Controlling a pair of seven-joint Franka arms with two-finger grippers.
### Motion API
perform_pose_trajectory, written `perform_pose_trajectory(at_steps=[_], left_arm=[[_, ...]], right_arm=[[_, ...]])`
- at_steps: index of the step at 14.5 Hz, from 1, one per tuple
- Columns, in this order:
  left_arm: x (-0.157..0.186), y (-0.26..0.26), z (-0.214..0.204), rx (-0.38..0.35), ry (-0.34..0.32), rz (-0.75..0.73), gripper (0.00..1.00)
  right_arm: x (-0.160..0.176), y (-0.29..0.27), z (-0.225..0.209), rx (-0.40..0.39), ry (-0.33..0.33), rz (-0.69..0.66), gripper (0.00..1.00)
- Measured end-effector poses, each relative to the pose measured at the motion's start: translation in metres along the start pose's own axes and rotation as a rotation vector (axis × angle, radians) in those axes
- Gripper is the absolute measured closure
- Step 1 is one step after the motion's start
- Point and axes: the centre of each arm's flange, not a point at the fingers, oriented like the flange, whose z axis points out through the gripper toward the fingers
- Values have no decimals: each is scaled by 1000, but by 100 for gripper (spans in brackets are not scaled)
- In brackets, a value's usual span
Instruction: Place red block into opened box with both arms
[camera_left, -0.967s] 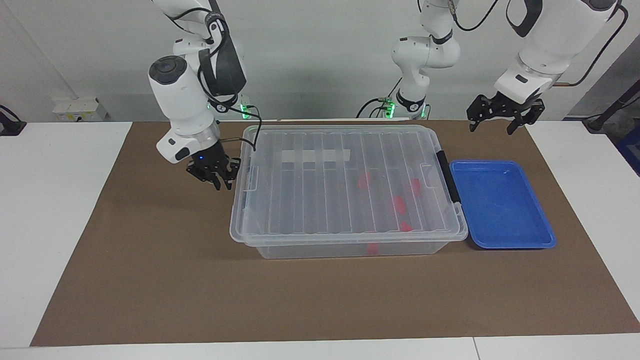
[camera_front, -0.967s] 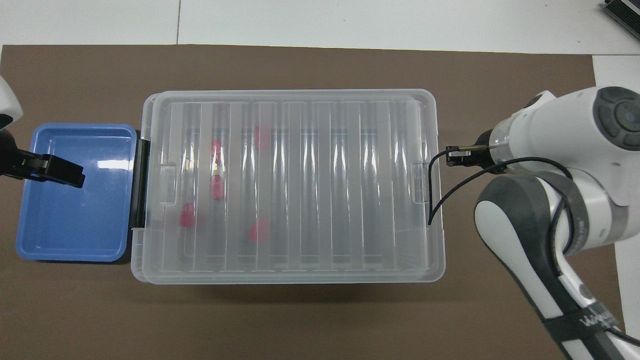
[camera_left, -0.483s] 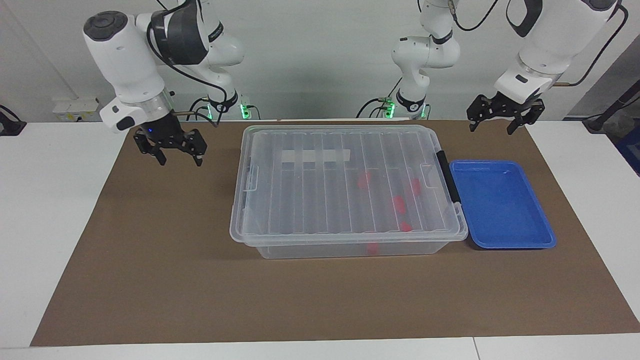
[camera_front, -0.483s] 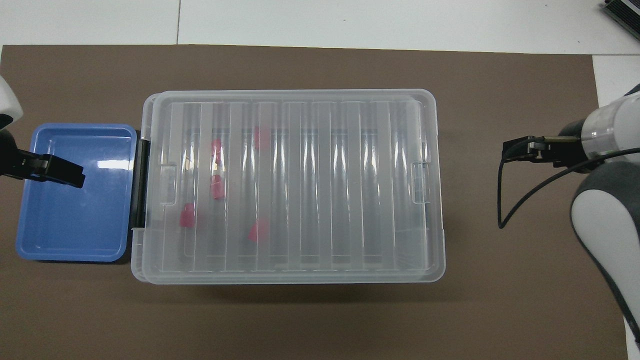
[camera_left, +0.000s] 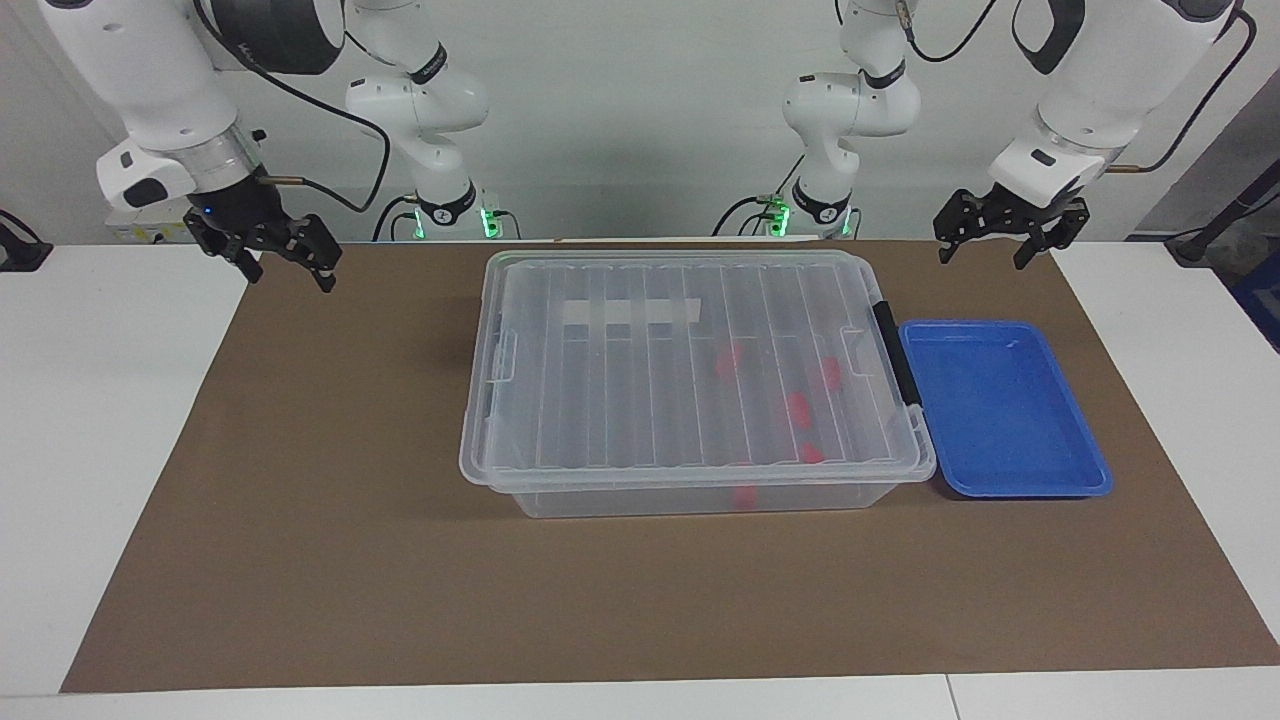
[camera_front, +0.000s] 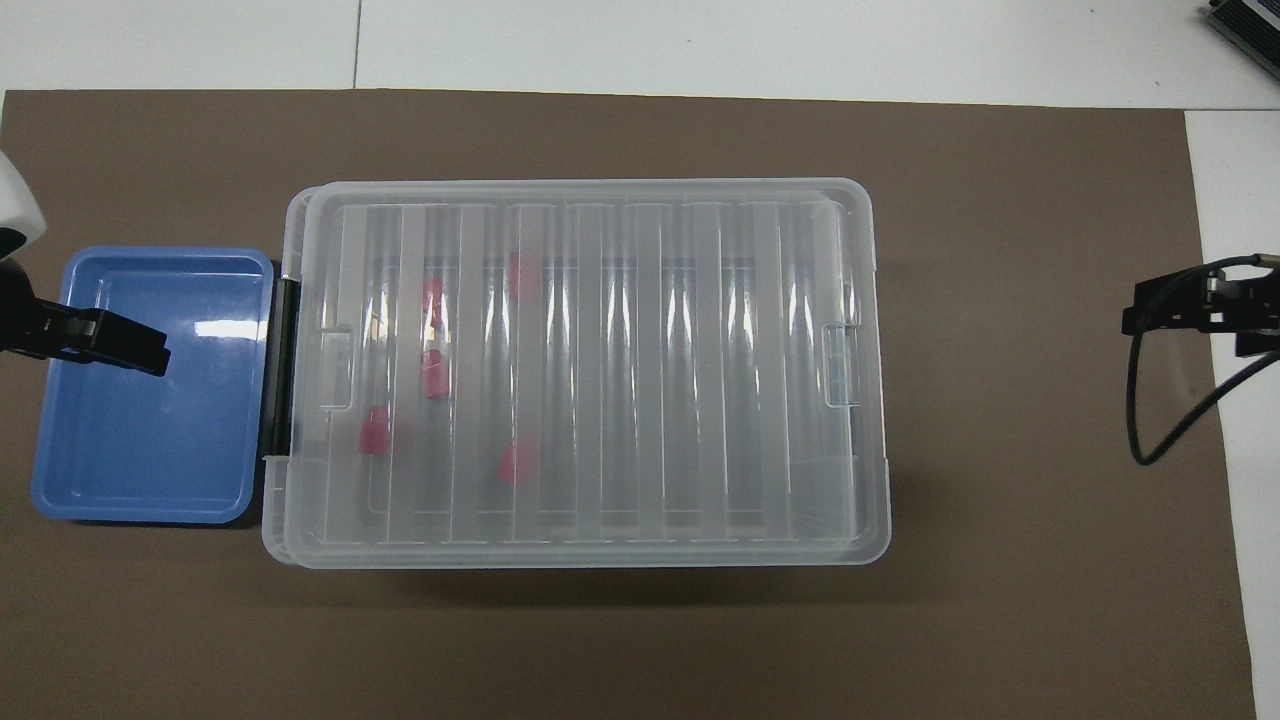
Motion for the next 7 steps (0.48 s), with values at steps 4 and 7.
perform_pose_trajectory(at_steps=[4,7], left_arm=[[0,0,0,0,0,0,0],[0,0,0,0,0,0,0]], right_arm=[[3,8,4,10,-12,18,0],[0,3,5,7,-33,9,0]])
